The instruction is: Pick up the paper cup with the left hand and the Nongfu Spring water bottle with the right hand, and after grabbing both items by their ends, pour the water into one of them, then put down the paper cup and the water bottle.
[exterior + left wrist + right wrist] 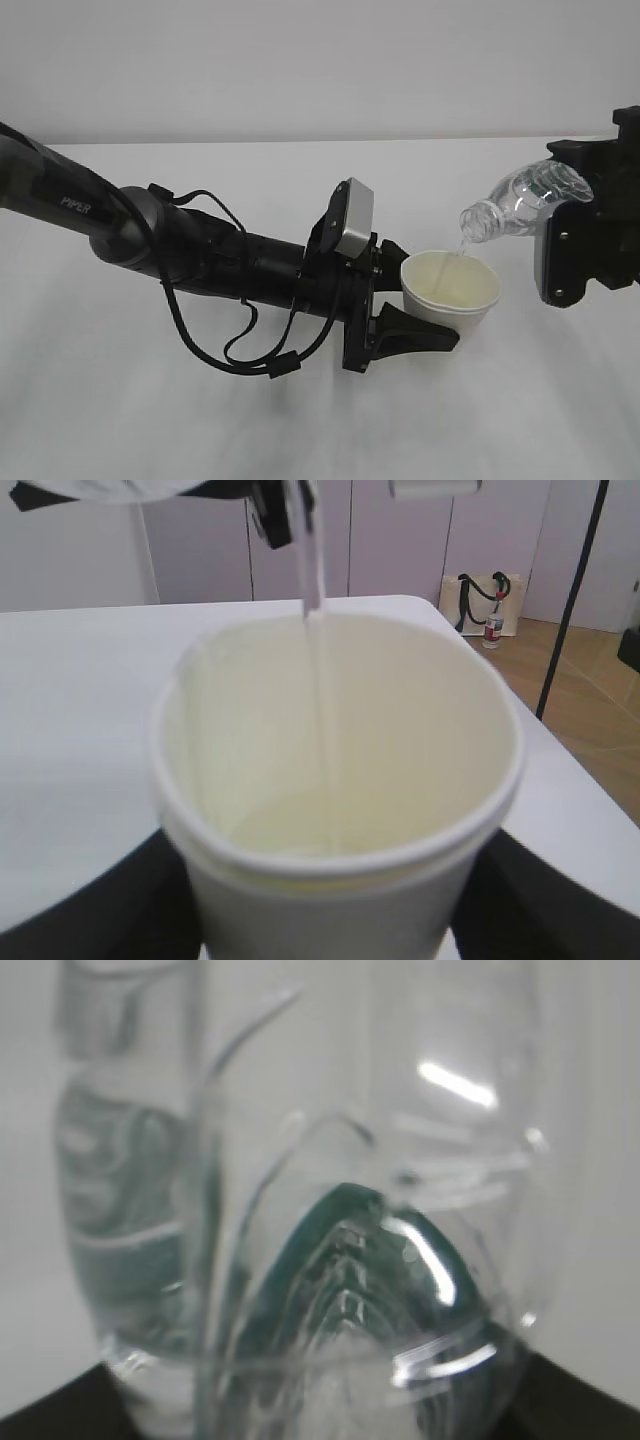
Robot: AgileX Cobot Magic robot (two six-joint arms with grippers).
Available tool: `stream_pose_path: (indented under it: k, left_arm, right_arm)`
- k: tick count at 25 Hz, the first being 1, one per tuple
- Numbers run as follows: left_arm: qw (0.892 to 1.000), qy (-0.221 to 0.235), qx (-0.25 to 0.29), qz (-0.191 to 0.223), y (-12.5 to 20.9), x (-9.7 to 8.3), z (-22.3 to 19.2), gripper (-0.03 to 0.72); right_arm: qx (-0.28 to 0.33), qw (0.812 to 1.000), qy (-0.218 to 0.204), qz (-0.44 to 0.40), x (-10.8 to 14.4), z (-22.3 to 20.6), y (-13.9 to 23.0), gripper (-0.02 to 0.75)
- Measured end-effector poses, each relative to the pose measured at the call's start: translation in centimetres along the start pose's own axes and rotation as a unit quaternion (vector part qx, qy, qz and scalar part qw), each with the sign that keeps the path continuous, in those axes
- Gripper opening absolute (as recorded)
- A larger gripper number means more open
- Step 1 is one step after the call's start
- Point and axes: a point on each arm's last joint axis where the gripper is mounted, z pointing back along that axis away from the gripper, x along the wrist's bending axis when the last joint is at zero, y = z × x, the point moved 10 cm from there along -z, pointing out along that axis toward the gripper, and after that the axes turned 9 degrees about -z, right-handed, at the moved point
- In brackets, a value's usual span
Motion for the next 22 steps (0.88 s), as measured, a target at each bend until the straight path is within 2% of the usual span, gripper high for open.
stream_pose_path:
  k: [22]
  left_arm:
    - [1.000,0.001,0.000,0.000,0.01,-0.02,0.00,0.480]
  right_arm:
    - [0.000,1.000,0.000,0.000,0.00,0.00,0.00,0.428]
